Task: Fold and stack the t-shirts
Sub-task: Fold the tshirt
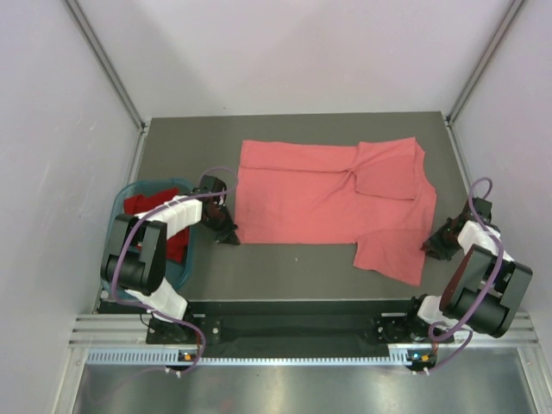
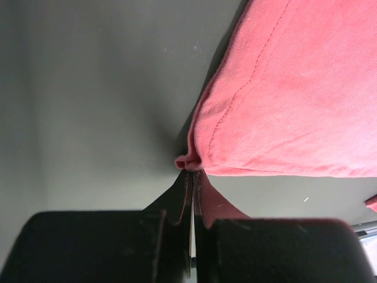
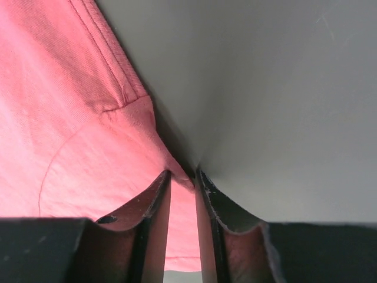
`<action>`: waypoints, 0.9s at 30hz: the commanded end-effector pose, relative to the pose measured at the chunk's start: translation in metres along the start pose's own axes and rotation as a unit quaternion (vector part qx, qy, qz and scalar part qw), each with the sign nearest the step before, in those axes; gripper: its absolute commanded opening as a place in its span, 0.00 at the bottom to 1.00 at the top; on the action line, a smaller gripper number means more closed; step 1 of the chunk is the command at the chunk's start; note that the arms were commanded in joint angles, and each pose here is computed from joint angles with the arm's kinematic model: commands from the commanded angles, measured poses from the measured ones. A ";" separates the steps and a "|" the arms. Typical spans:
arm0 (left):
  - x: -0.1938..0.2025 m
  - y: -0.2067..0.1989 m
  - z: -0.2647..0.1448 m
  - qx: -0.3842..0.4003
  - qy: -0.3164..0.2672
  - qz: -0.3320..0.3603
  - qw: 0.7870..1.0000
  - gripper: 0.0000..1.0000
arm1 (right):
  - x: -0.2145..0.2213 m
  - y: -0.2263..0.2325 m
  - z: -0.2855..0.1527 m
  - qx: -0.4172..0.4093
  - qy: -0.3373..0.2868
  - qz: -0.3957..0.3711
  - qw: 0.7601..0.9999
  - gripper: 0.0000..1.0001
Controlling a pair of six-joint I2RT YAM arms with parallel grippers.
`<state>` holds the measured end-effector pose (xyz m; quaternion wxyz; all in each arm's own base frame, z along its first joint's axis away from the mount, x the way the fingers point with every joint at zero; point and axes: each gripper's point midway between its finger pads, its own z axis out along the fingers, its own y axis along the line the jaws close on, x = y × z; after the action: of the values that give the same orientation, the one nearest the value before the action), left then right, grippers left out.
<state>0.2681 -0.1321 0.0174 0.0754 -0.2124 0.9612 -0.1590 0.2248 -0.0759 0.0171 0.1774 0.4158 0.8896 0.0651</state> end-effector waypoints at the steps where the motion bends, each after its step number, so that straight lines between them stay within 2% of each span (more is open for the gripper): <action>1: -0.014 -0.008 -0.003 0.012 -0.023 0.007 1.000 0.00 | 0.004 -0.005 0.000 0.014 -0.004 -0.006 1.000 0.24; 7: -0.015 -0.008 -0.004 0.011 -0.025 0.011 1.000 0.00 | 0.007 -0.008 -0.003 0.024 0.003 0.006 1.000 0.14; 11: -0.018 -0.010 -0.008 0.013 -0.031 0.018 0.999 0.00 | 0.004 -0.006 -0.010 0.023 -0.006 0.006 1.000 0.00; 18: -0.020 -0.015 -0.018 0.023 -0.040 0.026 0.999 0.00 | -0.008 0.007 -0.025 -0.003 -0.029 0.006 1.000 0.00; 27: -0.025 -0.026 -0.038 0.047 -0.067 0.033 0.996 0.00 | -0.005 0.017 -0.039 -0.027 -0.027 0.001 0.999 0.00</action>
<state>0.2772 -0.1329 0.0395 0.1141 -0.1941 0.9588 -0.1732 0.2141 -0.0683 0.0372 0.1877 0.4245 0.8832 0.0674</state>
